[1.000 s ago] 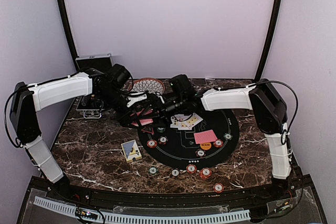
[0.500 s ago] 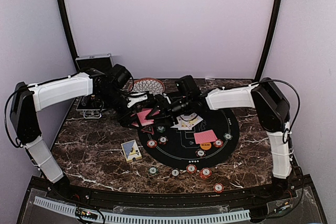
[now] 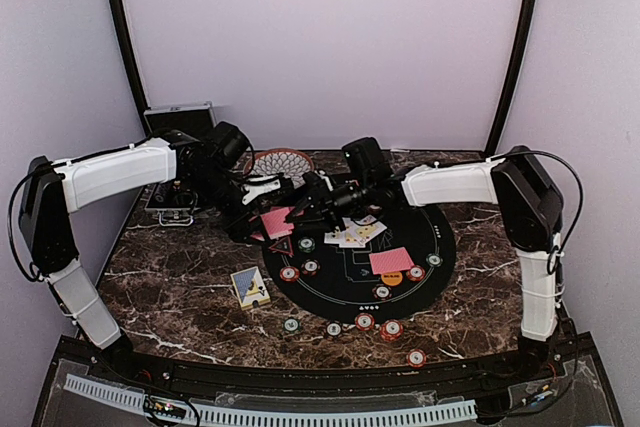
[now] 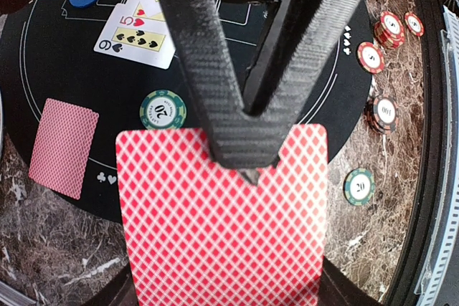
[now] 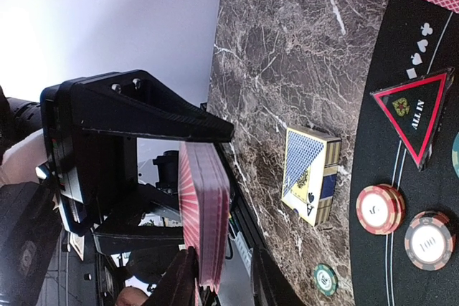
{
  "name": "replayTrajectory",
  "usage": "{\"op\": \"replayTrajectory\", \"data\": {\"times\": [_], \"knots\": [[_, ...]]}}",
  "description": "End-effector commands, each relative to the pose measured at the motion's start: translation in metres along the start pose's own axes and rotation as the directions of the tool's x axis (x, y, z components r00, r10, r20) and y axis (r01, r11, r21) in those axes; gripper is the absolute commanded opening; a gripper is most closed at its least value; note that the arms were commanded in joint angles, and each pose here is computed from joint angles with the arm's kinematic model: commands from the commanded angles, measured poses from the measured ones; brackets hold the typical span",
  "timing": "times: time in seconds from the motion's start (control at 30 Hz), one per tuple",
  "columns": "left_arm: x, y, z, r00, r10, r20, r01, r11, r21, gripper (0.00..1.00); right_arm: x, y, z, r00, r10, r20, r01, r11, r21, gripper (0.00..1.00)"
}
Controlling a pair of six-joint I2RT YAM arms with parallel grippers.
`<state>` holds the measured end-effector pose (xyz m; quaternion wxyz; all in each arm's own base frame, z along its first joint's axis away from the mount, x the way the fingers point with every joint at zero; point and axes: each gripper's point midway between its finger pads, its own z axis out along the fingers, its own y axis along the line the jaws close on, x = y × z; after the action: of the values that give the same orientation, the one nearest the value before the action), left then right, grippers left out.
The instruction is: Distribute texas hold em gaming equipment
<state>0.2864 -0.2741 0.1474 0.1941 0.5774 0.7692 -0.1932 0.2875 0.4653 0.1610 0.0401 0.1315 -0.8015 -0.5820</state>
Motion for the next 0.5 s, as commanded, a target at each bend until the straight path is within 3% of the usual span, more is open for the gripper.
{"op": "replayTrajectory", "data": {"times": [0.0, 0.47], "knots": [[-0.012, -0.002, -0.017, 0.998, 0.019, 0.052, -0.019, 1.000, -0.016, 0.00, -0.006, 0.026, -0.014, 0.998, -0.049, 0.046, 0.050, 0.998, -0.039, 0.23], [-0.012, 0.000, -0.016, 0.999, 0.021, 0.046, -0.020, 1.000, -0.022, 0.00, -0.001, 0.037, -0.014, 0.998, -0.043, 0.037, 0.046, 0.996, -0.080, 0.16]]}}
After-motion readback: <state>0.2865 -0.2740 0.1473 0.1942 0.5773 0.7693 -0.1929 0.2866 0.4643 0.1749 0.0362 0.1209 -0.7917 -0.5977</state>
